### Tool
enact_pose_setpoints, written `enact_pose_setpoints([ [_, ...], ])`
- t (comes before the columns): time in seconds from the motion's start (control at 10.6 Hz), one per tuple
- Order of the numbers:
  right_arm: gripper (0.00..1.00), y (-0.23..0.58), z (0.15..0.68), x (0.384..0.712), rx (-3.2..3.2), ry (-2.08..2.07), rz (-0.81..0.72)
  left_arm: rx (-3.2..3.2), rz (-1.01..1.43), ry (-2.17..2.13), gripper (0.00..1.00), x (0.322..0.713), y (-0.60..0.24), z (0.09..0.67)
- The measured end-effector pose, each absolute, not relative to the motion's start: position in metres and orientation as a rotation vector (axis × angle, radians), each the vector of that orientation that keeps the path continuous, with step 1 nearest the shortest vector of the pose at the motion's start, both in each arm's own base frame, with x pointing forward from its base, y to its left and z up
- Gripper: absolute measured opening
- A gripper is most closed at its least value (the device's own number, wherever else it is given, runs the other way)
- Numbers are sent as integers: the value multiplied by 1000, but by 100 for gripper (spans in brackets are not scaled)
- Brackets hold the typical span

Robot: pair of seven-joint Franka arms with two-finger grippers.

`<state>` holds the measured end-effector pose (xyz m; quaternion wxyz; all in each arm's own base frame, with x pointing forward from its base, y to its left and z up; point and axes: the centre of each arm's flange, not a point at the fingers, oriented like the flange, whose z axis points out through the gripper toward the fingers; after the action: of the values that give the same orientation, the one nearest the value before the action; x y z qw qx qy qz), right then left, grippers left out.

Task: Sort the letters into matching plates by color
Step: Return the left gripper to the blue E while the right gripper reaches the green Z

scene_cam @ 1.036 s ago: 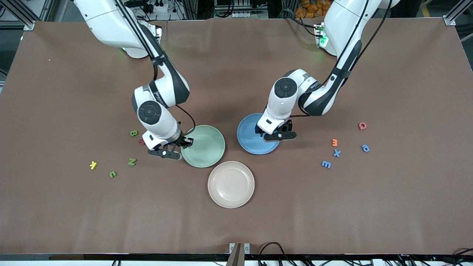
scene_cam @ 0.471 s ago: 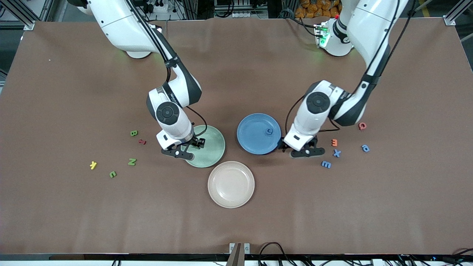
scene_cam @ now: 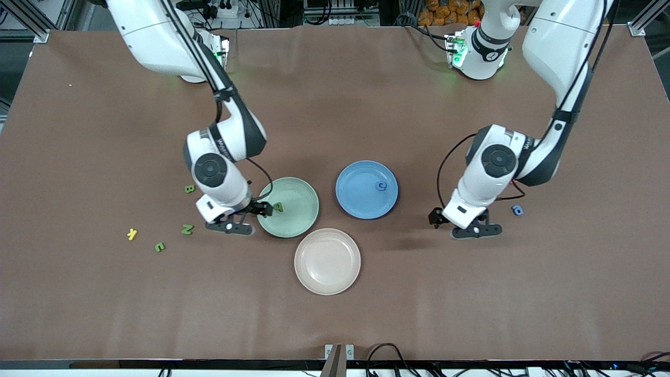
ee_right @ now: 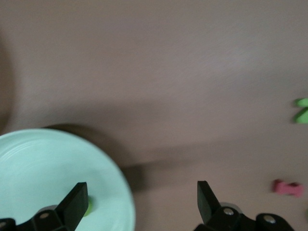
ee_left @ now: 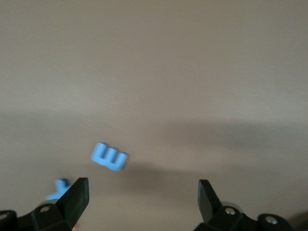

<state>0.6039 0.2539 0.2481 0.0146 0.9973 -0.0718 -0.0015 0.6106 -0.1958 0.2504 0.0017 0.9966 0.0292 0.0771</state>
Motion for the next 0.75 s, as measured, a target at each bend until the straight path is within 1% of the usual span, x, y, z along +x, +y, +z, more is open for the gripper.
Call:
enact_pose_setpoints([
  [0.19, 100, 200, 265, 619, 3106, -172, -4, 3138, 246, -1, 100, 620, -171, 250],
  [0.47, 100, 131, 269, 627, 3095, -164, -17, 3141, 243, -41, 100, 624, -163, 248],
  [0.75, 100, 85, 265, 632, 3088, -163, -27, 3130, 187, 208, 100, 621, -163, 227],
])
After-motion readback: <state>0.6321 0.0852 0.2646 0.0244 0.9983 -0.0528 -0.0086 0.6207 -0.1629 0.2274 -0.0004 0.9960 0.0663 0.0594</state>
